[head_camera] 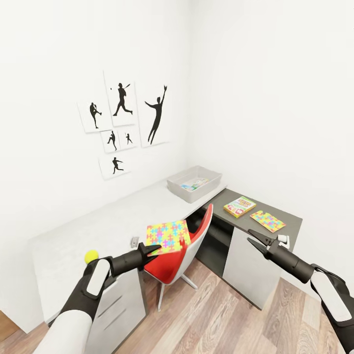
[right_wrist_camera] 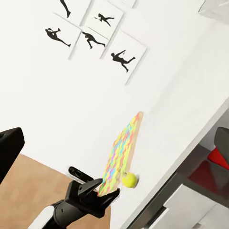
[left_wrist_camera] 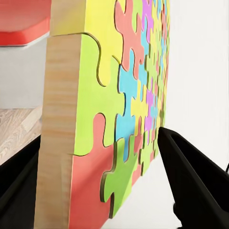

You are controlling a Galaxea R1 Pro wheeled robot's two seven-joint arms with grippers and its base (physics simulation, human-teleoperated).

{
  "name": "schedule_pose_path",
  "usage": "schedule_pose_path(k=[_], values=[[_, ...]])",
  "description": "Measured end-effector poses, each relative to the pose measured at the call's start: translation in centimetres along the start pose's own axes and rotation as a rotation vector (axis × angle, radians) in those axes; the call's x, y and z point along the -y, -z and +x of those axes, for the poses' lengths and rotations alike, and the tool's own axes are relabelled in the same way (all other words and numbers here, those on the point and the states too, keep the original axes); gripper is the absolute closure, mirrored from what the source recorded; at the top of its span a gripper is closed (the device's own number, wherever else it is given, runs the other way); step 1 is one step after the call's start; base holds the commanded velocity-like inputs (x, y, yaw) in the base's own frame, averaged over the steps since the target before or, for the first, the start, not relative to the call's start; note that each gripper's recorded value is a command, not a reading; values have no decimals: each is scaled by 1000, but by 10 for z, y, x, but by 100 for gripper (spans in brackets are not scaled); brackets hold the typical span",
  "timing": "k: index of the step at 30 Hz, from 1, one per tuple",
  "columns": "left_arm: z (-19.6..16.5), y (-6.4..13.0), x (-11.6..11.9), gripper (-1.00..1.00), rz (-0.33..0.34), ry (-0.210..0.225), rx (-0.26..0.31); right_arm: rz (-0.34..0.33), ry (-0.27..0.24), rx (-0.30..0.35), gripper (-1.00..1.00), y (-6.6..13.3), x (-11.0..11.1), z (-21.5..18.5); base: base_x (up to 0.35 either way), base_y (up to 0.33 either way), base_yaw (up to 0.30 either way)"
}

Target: Put all the toys in the child's room - the three board games (two on the bed and one on the table), the two jigsaw puzzles on the table, and the tennis ball on the table - inside the toy box on the table in the child's room.

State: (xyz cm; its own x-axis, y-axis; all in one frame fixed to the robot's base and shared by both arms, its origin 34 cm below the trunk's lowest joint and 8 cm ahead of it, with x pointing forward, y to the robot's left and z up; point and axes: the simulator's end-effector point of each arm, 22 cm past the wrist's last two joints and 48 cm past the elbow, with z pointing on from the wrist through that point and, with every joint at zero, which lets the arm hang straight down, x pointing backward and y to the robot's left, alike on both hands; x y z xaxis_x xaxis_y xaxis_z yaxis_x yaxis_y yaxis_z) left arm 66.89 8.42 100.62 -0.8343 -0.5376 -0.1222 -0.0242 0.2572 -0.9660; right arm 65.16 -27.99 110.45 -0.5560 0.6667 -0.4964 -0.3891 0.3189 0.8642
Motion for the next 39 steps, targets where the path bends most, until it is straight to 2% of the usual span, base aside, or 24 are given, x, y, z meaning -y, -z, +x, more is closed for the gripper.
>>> schedule_pose_path(k=[9,30,33,35,37,39], values=[[-11,8,28,100,74,-53,29,-3,0,1,-100,0,-1,0,84,0,0],[-12,9,30,100,78,-62,32,-11,2,-1,-100,-3,-4,2,228,0,0],[-11,9,30,100,78,-61,32,-23,13,-5,-100,-5,-11,0,47,0,0],[-11,8,30,100,79,-60,31,-42,32,-19,-100,-8,-24,-1,21,0,0],[-10,7,30,100,78,-61,29,-70,49,-58,-100,-13,-45,3,9,0,0],[-9,6,30,100,74,-61,26,-70,47,-85,-100,-14,-51,7,4,0,0]])
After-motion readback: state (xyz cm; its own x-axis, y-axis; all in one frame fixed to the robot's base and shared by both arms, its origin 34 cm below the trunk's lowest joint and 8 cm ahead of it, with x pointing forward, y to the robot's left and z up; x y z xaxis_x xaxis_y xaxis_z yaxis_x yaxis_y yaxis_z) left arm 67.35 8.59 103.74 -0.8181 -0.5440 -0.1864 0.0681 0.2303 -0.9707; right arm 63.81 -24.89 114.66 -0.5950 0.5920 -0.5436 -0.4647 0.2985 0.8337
